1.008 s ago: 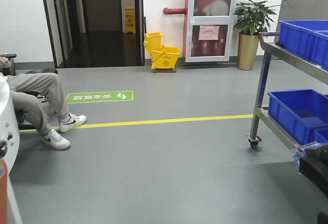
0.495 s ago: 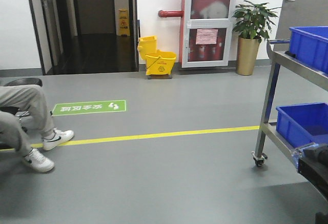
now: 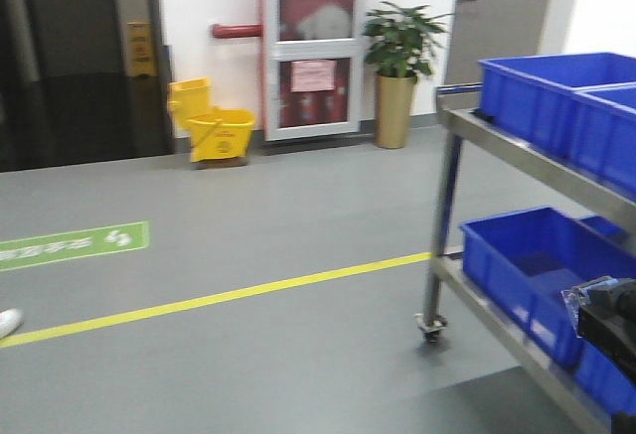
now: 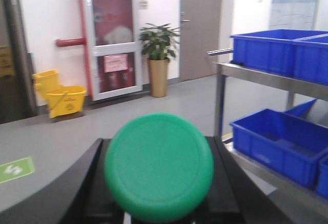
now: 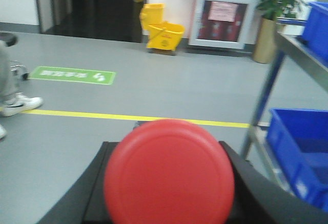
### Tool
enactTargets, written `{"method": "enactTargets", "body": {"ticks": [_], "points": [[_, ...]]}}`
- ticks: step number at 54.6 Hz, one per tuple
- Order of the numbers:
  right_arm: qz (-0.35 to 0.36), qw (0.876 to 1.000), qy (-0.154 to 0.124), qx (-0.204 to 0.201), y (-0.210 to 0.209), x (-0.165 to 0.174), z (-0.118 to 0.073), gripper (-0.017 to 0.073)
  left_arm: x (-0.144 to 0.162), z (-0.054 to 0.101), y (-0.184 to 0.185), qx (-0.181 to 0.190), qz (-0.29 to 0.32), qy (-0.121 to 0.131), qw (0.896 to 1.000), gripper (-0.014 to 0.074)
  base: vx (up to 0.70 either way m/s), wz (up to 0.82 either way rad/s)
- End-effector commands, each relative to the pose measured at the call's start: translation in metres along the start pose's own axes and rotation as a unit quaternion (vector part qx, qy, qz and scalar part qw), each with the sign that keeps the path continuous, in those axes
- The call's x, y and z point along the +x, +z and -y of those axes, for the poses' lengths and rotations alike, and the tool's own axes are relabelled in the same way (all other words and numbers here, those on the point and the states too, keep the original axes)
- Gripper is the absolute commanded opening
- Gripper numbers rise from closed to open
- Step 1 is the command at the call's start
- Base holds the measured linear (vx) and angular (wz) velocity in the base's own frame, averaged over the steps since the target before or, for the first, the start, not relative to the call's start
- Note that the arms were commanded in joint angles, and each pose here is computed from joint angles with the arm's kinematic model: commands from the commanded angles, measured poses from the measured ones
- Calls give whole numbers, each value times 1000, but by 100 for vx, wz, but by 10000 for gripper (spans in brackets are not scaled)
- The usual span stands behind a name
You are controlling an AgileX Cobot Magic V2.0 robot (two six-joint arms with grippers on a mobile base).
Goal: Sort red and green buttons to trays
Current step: 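Drive the base to the shelf with the green and red trays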
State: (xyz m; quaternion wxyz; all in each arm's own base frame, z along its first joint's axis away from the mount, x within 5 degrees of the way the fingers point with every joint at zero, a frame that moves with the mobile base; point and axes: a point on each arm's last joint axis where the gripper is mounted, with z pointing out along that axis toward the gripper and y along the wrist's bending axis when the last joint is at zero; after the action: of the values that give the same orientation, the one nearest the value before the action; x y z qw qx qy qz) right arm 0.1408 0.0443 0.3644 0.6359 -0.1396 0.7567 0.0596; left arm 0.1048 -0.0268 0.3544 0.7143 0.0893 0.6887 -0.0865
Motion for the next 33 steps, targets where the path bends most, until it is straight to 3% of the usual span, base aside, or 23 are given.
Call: {"method": "enactTargets", "body": {"ticks": [1,33], "points": [[60,998,-9,-3,-4,-18,0,-9,-20,1,-3,7,64,-4,998,-6,38,-58],[60,998,-9,-3,-4,-18,0,-9,-20,1,-3,7,64,-4,998,-6,32,-76]]}}
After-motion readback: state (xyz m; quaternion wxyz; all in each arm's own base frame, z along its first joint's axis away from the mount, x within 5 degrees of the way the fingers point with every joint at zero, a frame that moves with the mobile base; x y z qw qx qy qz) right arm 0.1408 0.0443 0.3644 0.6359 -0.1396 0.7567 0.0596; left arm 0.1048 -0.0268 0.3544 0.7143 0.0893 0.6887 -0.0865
